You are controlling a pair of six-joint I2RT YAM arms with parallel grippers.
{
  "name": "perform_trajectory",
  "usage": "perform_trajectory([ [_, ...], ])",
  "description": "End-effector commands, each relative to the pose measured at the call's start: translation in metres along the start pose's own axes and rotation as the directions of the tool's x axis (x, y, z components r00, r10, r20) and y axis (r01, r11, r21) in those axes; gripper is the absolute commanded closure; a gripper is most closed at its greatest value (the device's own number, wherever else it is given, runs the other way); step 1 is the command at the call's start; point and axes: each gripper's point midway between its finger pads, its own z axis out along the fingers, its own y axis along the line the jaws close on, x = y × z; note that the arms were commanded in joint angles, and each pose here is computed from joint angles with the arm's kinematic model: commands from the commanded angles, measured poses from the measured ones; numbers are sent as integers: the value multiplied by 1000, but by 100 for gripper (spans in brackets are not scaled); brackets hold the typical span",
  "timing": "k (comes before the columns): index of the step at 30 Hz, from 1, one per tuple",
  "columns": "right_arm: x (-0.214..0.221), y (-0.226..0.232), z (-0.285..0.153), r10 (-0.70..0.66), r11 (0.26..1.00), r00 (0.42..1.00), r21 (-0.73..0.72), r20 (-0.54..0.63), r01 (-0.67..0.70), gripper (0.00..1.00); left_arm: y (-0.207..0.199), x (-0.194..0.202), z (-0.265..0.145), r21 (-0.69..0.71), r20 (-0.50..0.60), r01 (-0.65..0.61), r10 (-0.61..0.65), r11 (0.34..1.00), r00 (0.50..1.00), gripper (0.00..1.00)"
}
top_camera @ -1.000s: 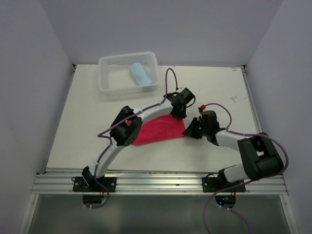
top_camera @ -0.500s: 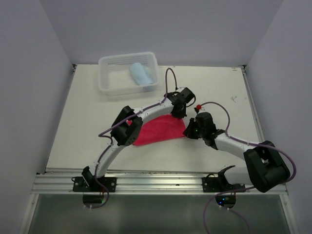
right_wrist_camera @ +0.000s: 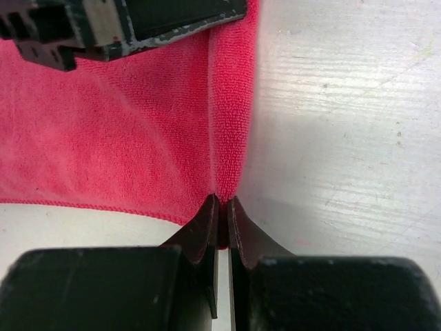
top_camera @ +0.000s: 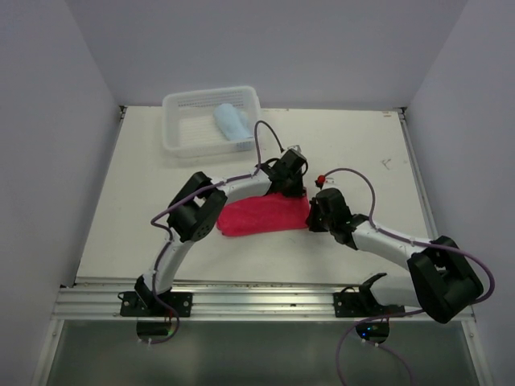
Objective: Roll the towels
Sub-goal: Roll the towel
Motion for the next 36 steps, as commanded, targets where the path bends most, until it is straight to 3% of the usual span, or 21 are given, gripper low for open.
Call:
perform_trajectory([
  [1, -7, -1, -11, -90, 994, 996, 64, 7, 89, 100, -17, -40, -18, 124, 118, 49, -63, 991, 991, 100],
  [14, -20, -3, -22, -211, 955, 977, 219, 36, 198, 100, -12, -59, -43, 200, 134, 30, -58, 979, 989, 100],
  [36, -8, 30, -17, -361, 912, 933, 209, 0, 353, 100, 18, -65, -57, 184, 157, 8, -37, 983, 987, 100],
])
